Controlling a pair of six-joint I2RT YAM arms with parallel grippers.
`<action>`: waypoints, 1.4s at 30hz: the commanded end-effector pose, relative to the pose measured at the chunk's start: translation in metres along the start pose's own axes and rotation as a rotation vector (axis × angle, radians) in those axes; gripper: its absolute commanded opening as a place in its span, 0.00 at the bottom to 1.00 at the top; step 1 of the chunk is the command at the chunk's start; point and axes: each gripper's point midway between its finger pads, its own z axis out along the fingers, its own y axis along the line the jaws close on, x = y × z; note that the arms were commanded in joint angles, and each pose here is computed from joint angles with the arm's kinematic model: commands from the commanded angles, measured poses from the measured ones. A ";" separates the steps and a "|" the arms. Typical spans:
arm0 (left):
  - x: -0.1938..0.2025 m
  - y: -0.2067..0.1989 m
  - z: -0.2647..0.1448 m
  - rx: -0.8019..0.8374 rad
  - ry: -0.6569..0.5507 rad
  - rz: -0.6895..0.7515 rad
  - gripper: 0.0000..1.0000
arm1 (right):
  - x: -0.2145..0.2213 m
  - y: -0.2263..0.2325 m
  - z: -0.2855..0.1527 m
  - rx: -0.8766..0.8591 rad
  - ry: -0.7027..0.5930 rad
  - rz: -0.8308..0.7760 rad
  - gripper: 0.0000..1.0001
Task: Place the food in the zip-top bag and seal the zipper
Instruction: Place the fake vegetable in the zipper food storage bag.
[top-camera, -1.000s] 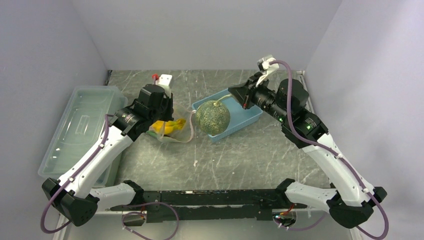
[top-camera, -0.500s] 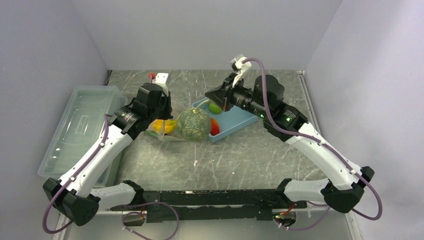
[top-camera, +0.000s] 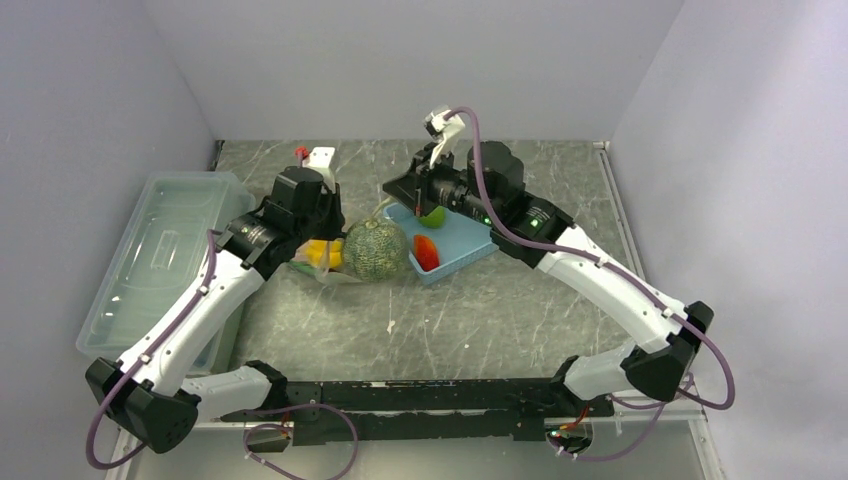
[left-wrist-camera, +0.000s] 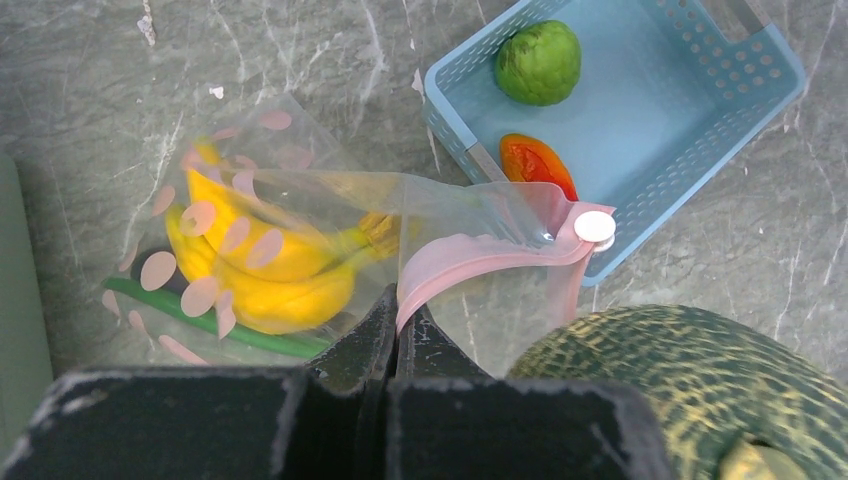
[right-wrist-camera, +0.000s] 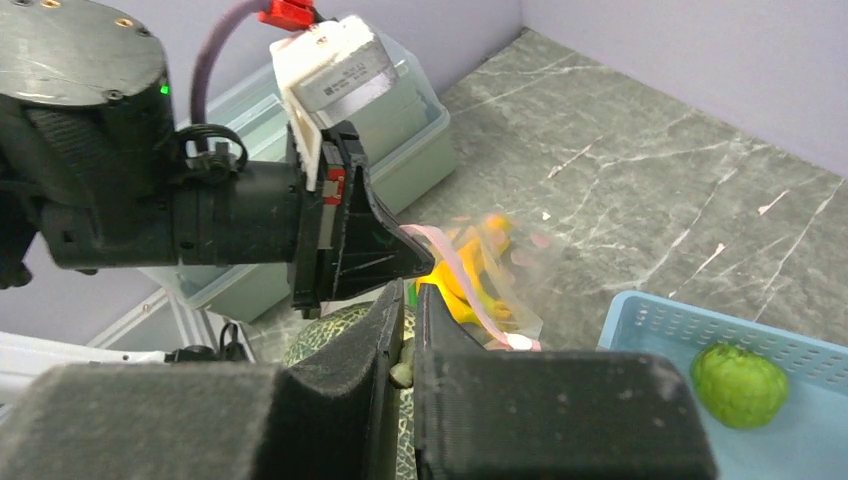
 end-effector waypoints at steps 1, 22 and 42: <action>-0.019 -0.009 -0.009 0.053 -0.072 -0.035 0.00 | -0.022 0.006 0.009 -0.015 -0.096 0.030 0.00; -0.020 -0.011 -0.011 0.079 -0.071 -0.053 0.00 | 0.036 -0.046 0.042 0.484 -0.066 -0.084 0.00; -0.036 -0.011 -0.010 0.025 -0.071 -0.154 0.00 | 0.040 0.038 0.025 0.165 0.057 -0.121 0.00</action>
